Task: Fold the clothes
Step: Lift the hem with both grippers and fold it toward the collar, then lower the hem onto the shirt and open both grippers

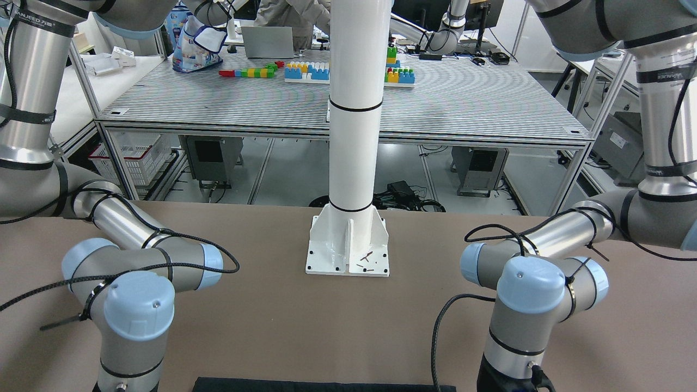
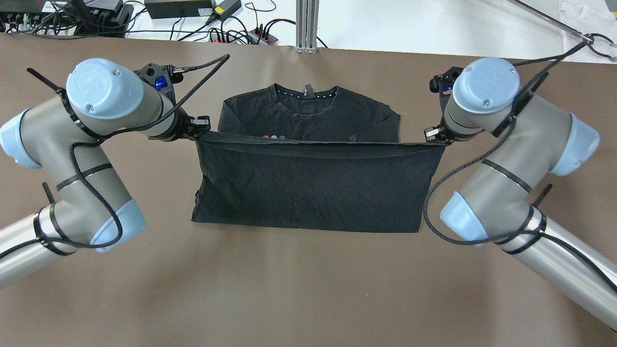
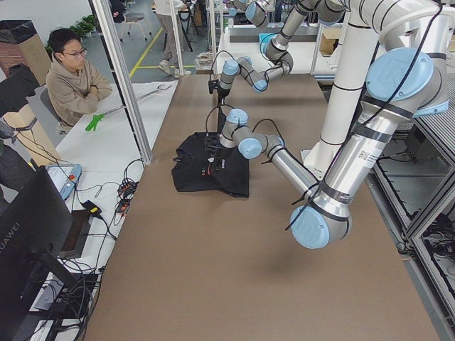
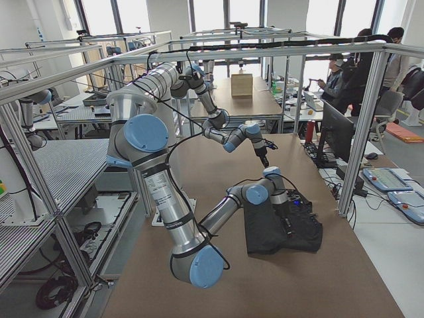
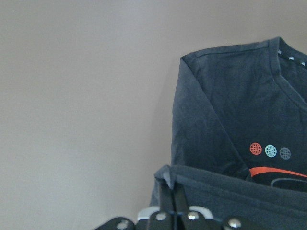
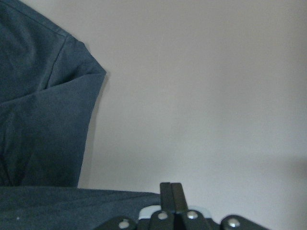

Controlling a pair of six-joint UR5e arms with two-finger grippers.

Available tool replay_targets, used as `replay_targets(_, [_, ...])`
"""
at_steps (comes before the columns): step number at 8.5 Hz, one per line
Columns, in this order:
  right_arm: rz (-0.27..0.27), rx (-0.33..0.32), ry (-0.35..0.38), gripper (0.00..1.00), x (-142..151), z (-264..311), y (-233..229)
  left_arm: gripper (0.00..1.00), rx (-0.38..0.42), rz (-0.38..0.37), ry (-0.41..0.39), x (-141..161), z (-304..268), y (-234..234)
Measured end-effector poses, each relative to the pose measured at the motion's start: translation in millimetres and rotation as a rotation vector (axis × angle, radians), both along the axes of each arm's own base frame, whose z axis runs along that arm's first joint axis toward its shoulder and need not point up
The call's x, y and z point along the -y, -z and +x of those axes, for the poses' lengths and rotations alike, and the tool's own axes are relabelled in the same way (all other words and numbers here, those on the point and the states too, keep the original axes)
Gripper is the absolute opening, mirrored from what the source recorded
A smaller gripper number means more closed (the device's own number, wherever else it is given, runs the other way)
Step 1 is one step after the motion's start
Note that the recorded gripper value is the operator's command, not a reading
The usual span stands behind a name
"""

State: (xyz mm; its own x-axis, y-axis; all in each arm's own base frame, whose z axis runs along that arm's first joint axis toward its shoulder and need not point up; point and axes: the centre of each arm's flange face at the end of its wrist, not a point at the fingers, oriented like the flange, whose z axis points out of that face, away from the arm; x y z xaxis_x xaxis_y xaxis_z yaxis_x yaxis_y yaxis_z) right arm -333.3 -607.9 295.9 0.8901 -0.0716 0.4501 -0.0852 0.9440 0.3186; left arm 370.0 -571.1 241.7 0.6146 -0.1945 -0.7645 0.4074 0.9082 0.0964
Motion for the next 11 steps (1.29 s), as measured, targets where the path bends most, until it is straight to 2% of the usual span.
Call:
replay_targets(2, [0.006, 0.006, -0.011, 0.0, 37.0, -23.0, -16.6, 0.0, 0.012, -0.001, 0.005, 37.0, 18.9, -15.3])
replay_targets(5, [0.022, 0.012, -0.02, 0.0, 64.0, -42.5, -45.3, 0.0, 0.014, 0.006, 0.019, 86.6, 47.6, -46.1])
replay_targets(6, [0.026, 0.014, -0.021, 0.12, 68.0, -45.8, -51.2, 0.25, 0.01, 0.014, 0.021, 96.5, 53.8, -58.3])
replay_targets(7, [0.031, 0.019, -0.022, 0.23, 70.3, -47.9, -55.1, 0.82, 0.009, 0.019, 0.023, 102.6, 55.5, -65.5])
replay_targets(8, [0.039, 0.025, -0.022, 0.43, 72.1, -49.2, -57.7, 0.99, 0.011, 0.023, 0.023, 106.6, 55.2, -69.4])
replay_targets(9, [0.048, 0.032, -0.023, 0.8, 73.0, -50.0, -58.0, 0.99, 0.016, 0.025, 0.024, 110.4, 52.1, -72.6])
replay_targets(10, [0.058, 0.041, -0.023, 0.95, 73.5, -50.5, -56.9, 0.99, 0.021, 0.028, 0.024, 114.1, 48.7, -75.0])
replay_targets(11, [0.068, 0.052, -0.026, 0.95, 73.5, -50.6, -56.2, 0.99, 0.025, 0.027, 0.025, 117.7, 46.1, -76.3])
